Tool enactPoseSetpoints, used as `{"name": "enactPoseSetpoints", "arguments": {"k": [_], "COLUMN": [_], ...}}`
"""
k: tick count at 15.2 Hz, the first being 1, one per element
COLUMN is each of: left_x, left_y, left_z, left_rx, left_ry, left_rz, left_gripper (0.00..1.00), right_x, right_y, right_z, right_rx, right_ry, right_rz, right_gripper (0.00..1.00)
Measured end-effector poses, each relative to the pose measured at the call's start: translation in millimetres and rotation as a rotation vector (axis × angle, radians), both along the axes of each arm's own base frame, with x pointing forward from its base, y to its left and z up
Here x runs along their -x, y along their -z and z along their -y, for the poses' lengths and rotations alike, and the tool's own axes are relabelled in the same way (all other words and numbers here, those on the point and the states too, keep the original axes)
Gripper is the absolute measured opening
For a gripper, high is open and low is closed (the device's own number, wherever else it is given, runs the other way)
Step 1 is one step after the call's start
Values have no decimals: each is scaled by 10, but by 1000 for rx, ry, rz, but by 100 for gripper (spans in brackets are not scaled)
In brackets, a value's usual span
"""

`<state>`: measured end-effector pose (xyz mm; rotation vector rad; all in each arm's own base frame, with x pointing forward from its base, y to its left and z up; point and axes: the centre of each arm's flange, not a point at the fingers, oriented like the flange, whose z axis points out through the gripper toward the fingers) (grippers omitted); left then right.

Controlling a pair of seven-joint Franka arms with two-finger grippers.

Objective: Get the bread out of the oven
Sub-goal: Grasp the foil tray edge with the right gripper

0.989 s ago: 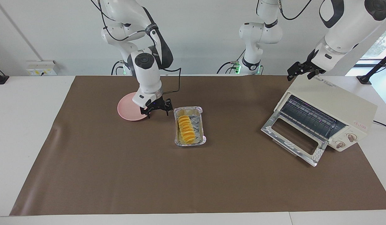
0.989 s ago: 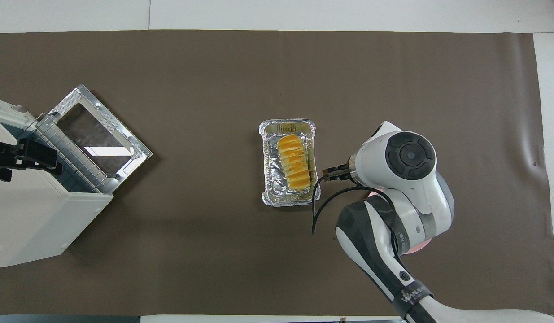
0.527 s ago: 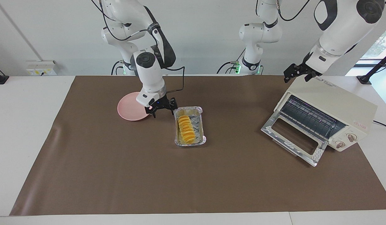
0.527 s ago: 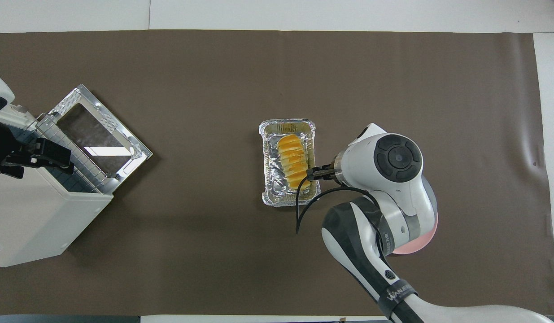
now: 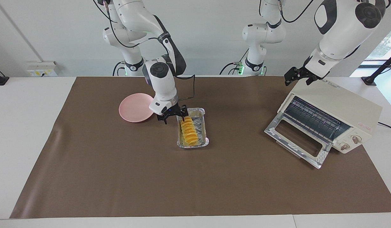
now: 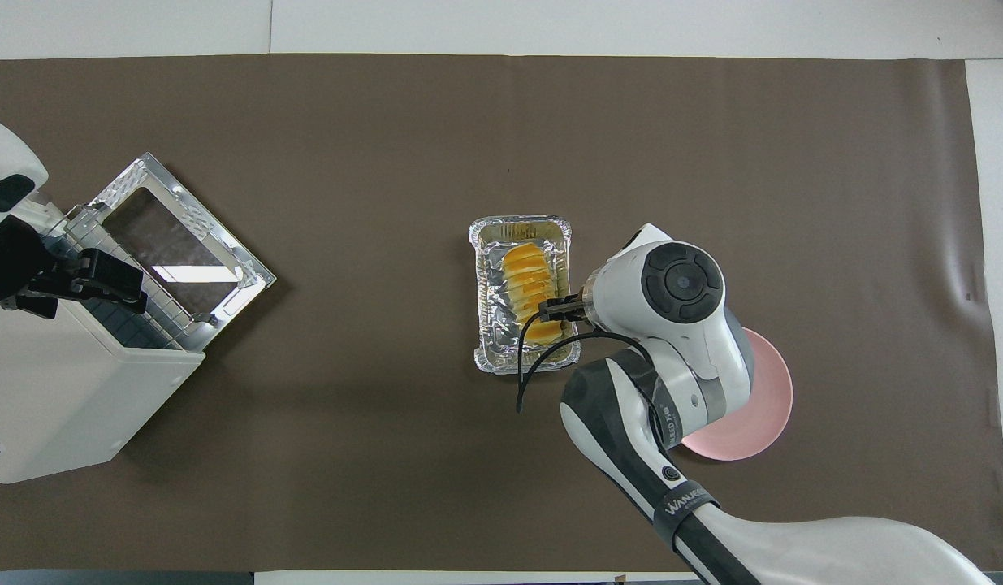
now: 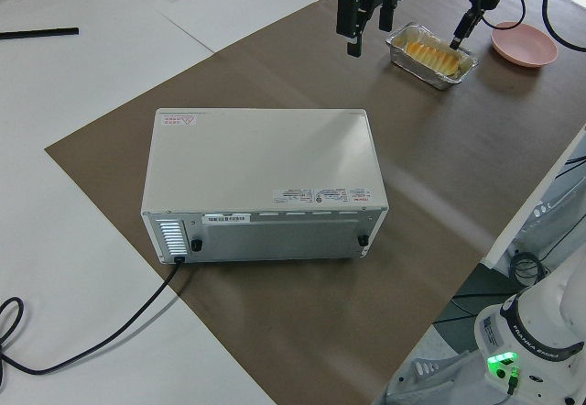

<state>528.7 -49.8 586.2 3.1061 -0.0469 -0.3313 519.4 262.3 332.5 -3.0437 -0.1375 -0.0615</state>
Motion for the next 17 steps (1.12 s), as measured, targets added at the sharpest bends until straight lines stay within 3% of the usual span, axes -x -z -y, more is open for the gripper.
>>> {"name": "enactPoseSetpoints", "arguments": {"k": [6, 7, 14, 16, 17], "left_x": [11, 19, 55, 54, 54], "left_y": [-55, -75, -149, -149, -149], "left_z": [-62, -65, -70, -70, -70], "left_rx": [2, 2, 4, 4, 4], "left_ry": [-11, -12, -12, -12, -12], "left_rz": [14, 18, 32, 32, 32], "left_gripper": [100, 100, 100, 100, 100], "right_x": [5, 12, 26, 26, 27], "right_y": [57, 82, 214, 242, 253], "right_z": [19, 25, 57, 63, 65], "right_rx": [2, 4, 14, 15, 16], "right_ry": [79, 81, 87, 93, 97], "right_rz": [-17, -22, -39, -44, -46], "right_gripper": [90, 86, 84, 70, 70]}}
